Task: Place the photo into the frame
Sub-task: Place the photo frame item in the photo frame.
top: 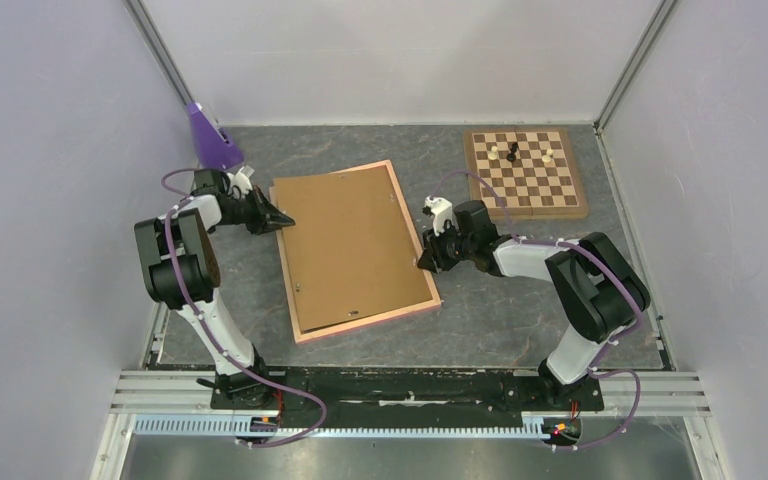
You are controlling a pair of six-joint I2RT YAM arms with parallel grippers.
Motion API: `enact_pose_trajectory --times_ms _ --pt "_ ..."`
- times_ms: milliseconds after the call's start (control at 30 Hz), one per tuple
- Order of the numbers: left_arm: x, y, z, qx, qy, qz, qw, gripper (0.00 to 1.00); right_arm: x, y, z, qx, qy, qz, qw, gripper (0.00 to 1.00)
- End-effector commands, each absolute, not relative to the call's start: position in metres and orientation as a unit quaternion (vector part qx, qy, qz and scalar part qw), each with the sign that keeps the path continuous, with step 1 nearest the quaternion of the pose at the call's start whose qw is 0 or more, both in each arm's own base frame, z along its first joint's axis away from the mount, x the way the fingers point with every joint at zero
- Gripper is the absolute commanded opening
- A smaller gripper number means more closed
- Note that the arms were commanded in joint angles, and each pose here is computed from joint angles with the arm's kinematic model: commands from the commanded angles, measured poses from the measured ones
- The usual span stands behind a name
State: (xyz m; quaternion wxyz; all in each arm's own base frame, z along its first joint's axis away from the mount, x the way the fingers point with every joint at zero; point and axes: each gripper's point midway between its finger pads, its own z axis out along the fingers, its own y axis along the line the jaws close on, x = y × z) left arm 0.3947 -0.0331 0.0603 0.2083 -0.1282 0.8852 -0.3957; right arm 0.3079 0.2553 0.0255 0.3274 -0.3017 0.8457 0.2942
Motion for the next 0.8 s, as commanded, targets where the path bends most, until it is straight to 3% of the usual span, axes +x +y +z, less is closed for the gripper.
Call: enact_pose_trajectory --times_ms 0,333,767 --pt "0.403 -0.032 0.037 -0.112 0.909 -0.329 0.230 0.02 0.311 0.276 0.039 -0.331 0.818 0.324 0.342 0.12" --pt "0.396 -0.027 0.027 -0.119 0.918 -0.307 0.223 0.03 0.313 0.278 0.046 -0.334 0.814 0.325 0.346 0.19" --pt "0.389 -0.017 0.027 -0.119 0.931 -0.269 0.217 0.39 0.315 0.279 0.051 -0.336 0.813 0.325 0.347 0.20"
